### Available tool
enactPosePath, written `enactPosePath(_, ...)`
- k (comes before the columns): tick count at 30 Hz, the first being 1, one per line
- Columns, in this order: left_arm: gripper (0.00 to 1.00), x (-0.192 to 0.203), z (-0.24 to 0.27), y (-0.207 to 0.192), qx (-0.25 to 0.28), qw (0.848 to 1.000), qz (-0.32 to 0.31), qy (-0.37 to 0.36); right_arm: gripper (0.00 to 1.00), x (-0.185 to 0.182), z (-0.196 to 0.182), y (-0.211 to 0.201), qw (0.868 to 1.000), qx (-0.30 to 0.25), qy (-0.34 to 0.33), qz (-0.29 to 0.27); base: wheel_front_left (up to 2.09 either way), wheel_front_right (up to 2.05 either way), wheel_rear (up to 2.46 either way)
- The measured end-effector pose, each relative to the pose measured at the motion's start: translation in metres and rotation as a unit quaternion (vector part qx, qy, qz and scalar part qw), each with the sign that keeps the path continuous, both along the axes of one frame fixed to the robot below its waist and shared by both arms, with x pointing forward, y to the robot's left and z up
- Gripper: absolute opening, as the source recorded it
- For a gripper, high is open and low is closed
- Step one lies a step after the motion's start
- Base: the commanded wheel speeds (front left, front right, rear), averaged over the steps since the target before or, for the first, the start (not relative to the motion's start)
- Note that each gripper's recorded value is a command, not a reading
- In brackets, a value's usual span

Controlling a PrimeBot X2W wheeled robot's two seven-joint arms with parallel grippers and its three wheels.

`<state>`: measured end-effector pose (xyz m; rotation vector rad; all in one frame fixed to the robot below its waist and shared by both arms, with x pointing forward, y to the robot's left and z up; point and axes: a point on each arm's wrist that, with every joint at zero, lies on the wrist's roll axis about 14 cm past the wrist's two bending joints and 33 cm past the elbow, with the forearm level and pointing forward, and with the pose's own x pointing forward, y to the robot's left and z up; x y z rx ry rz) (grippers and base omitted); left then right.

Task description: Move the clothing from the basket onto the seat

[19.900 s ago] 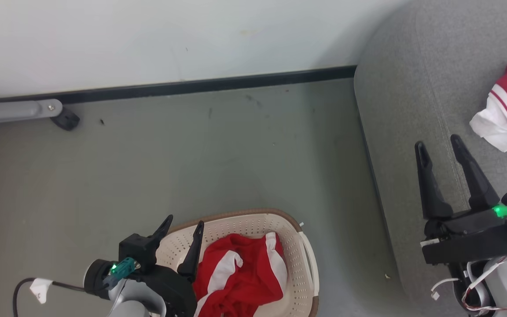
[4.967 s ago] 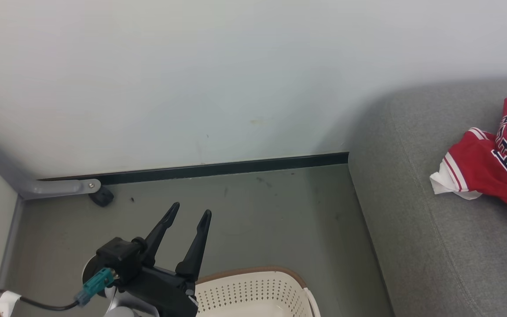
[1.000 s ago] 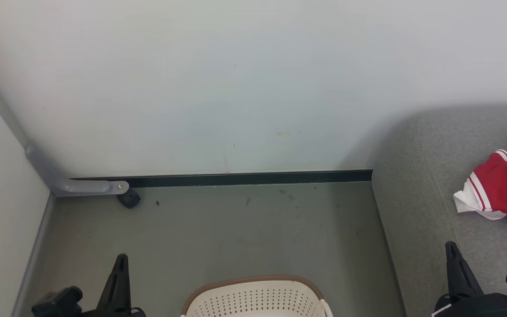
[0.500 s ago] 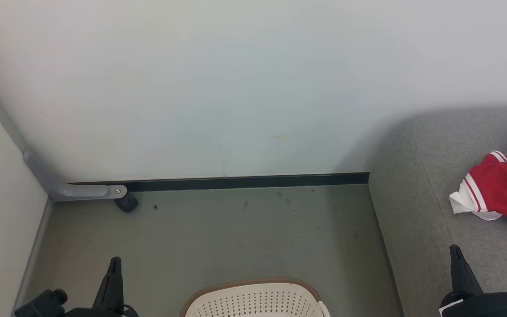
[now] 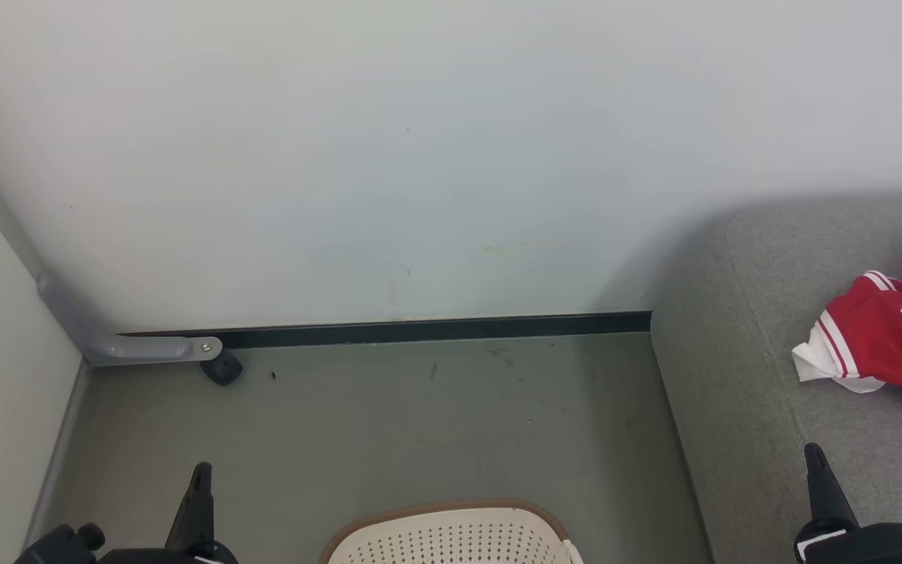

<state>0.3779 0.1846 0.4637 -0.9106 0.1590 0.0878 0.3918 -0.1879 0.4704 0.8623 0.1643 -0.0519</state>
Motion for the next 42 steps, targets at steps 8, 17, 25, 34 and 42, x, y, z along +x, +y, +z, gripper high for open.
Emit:
enactPosePath(8,0.00,0.000,0.001,0.002,-0.056,0.998,0.006,0.000,0.00,-0.001,0.001,-0.002,0.998,0.060,0.001,-0.012,0.00,0.00,0.00)
enactPosePath(17,0.00,0.001,0.003,0.003,-0.115,0.993,0.013,-0.004,0.00,-0.003,0.003,-0.006,0.992,0.123,-0.004,-0.024,0.00,0.00,0.00)
enactPosePath(25,0.00,0.001,0.005,0.003,-0.170,0.985,0.018,-0.008,0.00,-0.005,0.005,-0.008,0.983,0.183,-0.009,-0.034,0.00,0.00,0.00)
enactPosePath(34,0.00,0.001,0.010,0.004,-0.230,0.973,0.022,-0.021,0.00,-0.007,0.007,-0.012,0.968,0.245,-0.017,-0.046,0.00,0.00,0.00)
enactPosePath(42,0.00,0.002,0.013,0.005,-0.272,0.962,0.024,-0.028,0.00,-0.009,0.009,-0.014,0.954,0.295,-0.025,-0.054,0.00,0.00,0.00)
